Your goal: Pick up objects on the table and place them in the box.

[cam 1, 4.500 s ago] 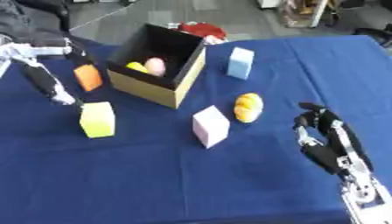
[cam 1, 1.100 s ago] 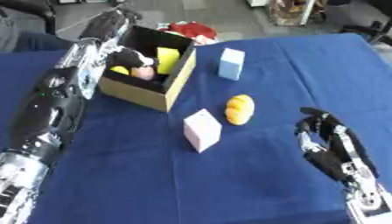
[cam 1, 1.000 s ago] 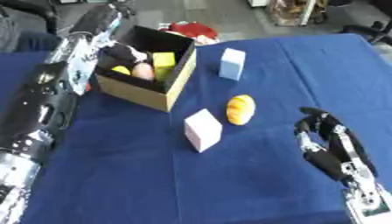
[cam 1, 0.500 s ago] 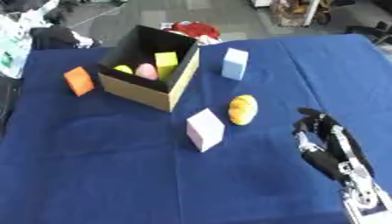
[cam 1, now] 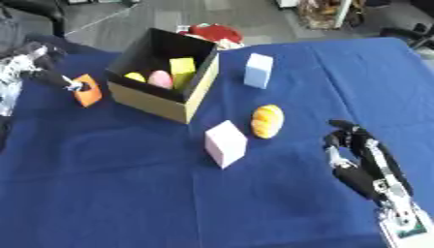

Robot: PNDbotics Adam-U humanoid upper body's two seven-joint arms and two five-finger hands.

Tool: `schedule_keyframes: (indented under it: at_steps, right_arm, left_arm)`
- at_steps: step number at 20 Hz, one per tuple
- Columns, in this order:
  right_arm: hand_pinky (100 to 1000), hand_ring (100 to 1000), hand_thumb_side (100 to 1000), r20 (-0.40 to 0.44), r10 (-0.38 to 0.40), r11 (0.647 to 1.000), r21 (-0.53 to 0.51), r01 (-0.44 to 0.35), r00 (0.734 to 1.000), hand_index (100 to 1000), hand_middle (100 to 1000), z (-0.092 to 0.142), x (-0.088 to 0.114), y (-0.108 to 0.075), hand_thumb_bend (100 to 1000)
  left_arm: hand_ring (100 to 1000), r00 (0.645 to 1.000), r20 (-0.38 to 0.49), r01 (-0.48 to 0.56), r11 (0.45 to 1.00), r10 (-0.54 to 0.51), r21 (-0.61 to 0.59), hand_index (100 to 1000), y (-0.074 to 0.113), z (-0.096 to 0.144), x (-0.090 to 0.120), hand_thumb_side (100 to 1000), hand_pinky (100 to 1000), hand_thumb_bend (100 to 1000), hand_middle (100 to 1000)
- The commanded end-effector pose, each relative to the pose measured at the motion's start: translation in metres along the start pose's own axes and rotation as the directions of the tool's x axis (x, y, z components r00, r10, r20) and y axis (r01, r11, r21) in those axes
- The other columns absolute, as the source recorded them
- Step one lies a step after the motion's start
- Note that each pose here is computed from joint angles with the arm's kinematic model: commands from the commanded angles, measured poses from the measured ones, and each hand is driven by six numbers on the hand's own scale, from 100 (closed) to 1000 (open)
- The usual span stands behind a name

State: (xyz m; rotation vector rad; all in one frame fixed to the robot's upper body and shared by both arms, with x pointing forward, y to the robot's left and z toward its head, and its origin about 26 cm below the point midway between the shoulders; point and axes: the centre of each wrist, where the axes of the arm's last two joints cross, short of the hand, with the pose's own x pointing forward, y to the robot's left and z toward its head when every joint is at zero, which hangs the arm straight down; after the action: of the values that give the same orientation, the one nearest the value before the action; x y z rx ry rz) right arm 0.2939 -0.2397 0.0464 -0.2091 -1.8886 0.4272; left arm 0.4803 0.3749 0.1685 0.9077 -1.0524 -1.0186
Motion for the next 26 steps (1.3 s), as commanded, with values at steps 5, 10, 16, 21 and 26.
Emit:
schedule_keyframes:
  at_steps: [5, 10, 16, 21, 26]
  right_arm:
    - [809, 585, 304, 0.024, 0.016, 1.000, 0.001, -0.016, 1.000, 818, 572, -0.003, 0.004, -0.006, 100]
    - [809, 585, 304, 0.026, 0.014, 1.000, 0.004, -0.014, 1.000, 818, 572, -0.004, 0.004, -0.006, 100]
    - [809, 585, 304, 0.040, 0.008, 1.000, 0.008, -0.008, 0.999, 818, 571, -0.007, 0.007, -0.005, 100]
    - [810, 585, 305, 0.043, 0.007, 1.000, 0.009, -0.007, 0.999, 818, 571, -0.008, 0.008, -0.006, 100]
    - [810, 585, 308, 0.043, 0.006, 1.000, 0.009, -0.006, 0.999, 818, 571, -0.008, 0.008, -0.005, 100]
  left_arm:
    - [700, 0.999, -0.049, -0.018, 0.997, 0.022, 0.080, 871, -0.001, 0.000, -0.005, 372, 757, 642, 726]
    - [690, 0.996, -0.079, -0.040, 0.989, 0.051, 0.140, 861, -0.016, -0.002, -0.006, 369, 749, 626, 714]
    - [675, 0.992, -0.103, -0.054, 0.980, 0.075, 0.191, 844, -0.032, -0.004, -0.005, 348, 740, 584, 694]
    - [658, 0.988, -0.124, -0.063, 0.975, 0.092, 0.215, 827, -0.041, -0.005, -0.005, 326, 729, 528, 671]
    - [581, 0.985, -0.137, -0.067, 0.969, 0.102, 0.238, 762, -0.044, -0.005, -0.006, 250, 681, 456, 577]
